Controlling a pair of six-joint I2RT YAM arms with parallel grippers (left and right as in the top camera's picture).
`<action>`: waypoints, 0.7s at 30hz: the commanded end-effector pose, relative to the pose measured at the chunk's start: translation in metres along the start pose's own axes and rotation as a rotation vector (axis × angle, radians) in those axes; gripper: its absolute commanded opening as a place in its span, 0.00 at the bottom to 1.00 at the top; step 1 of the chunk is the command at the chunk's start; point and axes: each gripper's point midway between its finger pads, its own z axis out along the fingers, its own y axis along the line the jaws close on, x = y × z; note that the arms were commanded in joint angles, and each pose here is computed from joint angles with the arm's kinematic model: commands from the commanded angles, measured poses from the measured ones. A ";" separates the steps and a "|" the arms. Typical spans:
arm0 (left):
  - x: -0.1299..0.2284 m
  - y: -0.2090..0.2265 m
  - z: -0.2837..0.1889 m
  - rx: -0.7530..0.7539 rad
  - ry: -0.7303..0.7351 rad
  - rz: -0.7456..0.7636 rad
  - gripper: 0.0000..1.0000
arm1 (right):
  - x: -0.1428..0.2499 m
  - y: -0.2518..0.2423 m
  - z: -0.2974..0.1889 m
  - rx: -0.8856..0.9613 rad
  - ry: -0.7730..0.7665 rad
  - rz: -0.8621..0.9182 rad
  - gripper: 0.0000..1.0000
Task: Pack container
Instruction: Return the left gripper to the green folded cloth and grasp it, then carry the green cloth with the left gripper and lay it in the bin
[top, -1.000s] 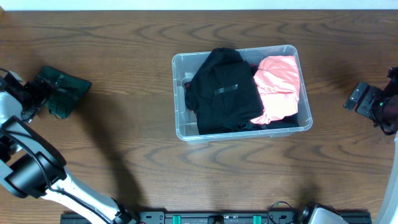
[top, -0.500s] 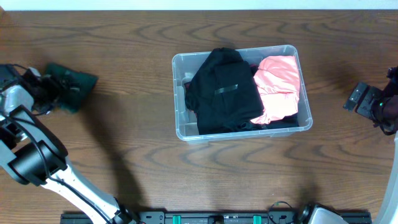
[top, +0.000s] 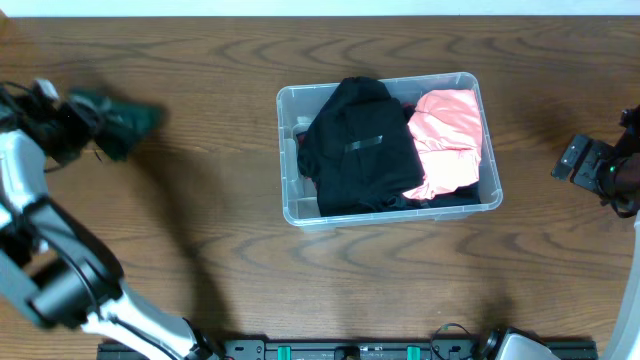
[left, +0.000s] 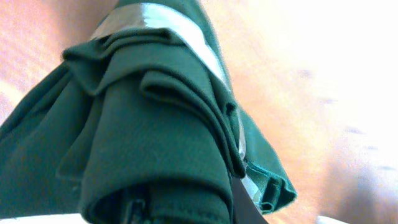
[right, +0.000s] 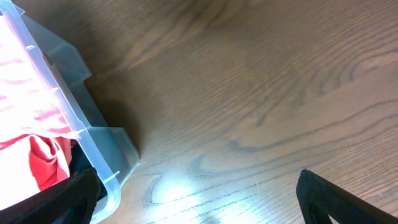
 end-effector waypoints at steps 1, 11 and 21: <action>-0.018 -0.079 -0.060 0.168 -0.109 0.098 0.06 | 0.000 0.000 -0.001 -0.009 -0.003 -0.008 0.99; 0.073 -0.234 -0.113 0.378 0.000 0.370 0.06 | 0.000 0.002 -0.001 -0.023 -0.001 -0.008 0.99; 0.229 -0.311 -0.084 0.531 0.391 0.737 0.06 | 0.000 0.003 -0.001 -0.024 -0.001 -0.008 0.99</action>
